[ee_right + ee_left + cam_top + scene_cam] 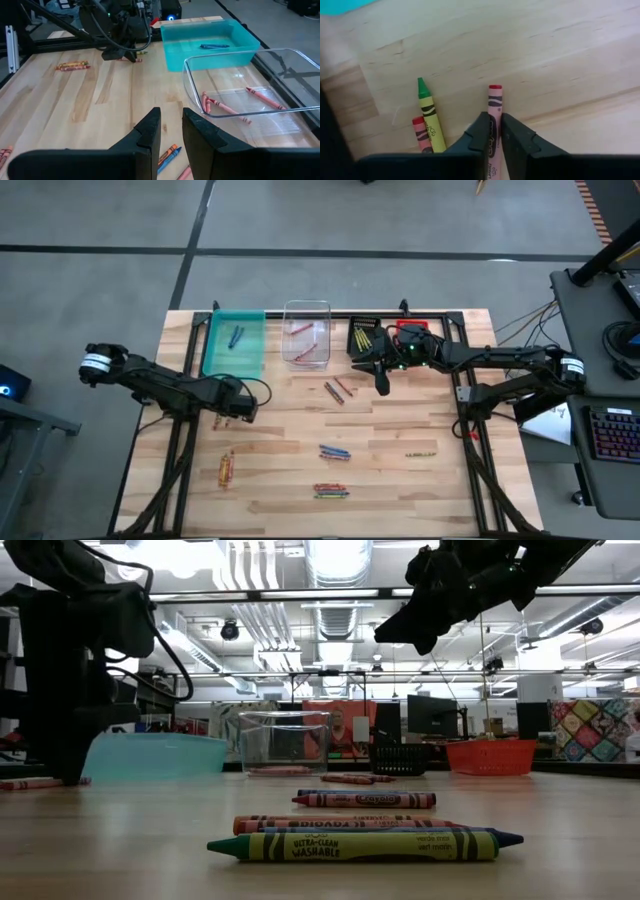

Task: Sort crayons
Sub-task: Put the red crayon into the transparent bin

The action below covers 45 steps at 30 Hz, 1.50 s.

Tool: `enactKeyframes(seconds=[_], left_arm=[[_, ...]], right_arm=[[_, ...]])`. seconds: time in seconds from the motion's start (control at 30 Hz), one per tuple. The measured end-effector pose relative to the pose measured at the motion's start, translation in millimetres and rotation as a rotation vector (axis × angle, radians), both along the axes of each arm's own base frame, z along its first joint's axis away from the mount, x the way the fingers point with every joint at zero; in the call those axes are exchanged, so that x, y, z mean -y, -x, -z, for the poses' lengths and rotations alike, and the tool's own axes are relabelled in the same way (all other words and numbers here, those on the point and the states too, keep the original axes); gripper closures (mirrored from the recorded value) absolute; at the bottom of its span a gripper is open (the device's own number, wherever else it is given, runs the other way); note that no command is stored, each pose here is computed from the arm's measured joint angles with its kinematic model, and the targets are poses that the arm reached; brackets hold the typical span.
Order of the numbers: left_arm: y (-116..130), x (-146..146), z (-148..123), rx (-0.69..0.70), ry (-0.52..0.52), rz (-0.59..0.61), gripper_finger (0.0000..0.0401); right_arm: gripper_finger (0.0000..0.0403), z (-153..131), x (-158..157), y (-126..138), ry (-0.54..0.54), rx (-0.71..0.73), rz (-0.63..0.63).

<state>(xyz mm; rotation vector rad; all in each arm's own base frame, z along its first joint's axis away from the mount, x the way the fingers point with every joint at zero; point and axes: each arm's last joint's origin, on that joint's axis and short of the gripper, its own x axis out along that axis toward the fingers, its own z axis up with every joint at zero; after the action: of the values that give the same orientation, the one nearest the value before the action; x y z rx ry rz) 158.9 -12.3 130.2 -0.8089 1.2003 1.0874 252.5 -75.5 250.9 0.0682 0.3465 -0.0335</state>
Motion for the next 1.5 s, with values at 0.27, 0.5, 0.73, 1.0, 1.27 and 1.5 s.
enactKeyframes(seconds=[0.27,0.5,0.73,1.0,1.27,1.5], left_arm=[[-13.4,1.3,-16.5,0.027,0.002,0.082,0.0399],[-38.3,3.0,-52.4,0.097,-0.026,0.263,0.0400],[-67.7,-5.8,-104.3,0.209,-0.164,0.492,0.0401],[-89.9,-43.2,-158.2,0.295,-0.391,0.677,0.0401],[-107.3,-97.8,-182.6,0.341,-0.525,0.773,0.0401],[-128.7,-150.7,-166.8,0.233,-0.522,0.824,0.0401]], right_arm=[[0.0335,0.2,0.0,0.1,-0.002,-0.002,0.000],[0.0335,1.6,-0.4,0.6,-0.012,-0.017,-0.002],[0.0335,5.0,-1.4,1.8,-0.064,-0.052,0.008],[0.0335,11.4,-6.6,3.5,-0.130,-0.123,0.012],[0.0335,13.8,-14.0,3.0,-0.193,-0.153,0.011],[0.0335,8.4,-27.9,5.6,-0.226,-0.152,-0.023]])
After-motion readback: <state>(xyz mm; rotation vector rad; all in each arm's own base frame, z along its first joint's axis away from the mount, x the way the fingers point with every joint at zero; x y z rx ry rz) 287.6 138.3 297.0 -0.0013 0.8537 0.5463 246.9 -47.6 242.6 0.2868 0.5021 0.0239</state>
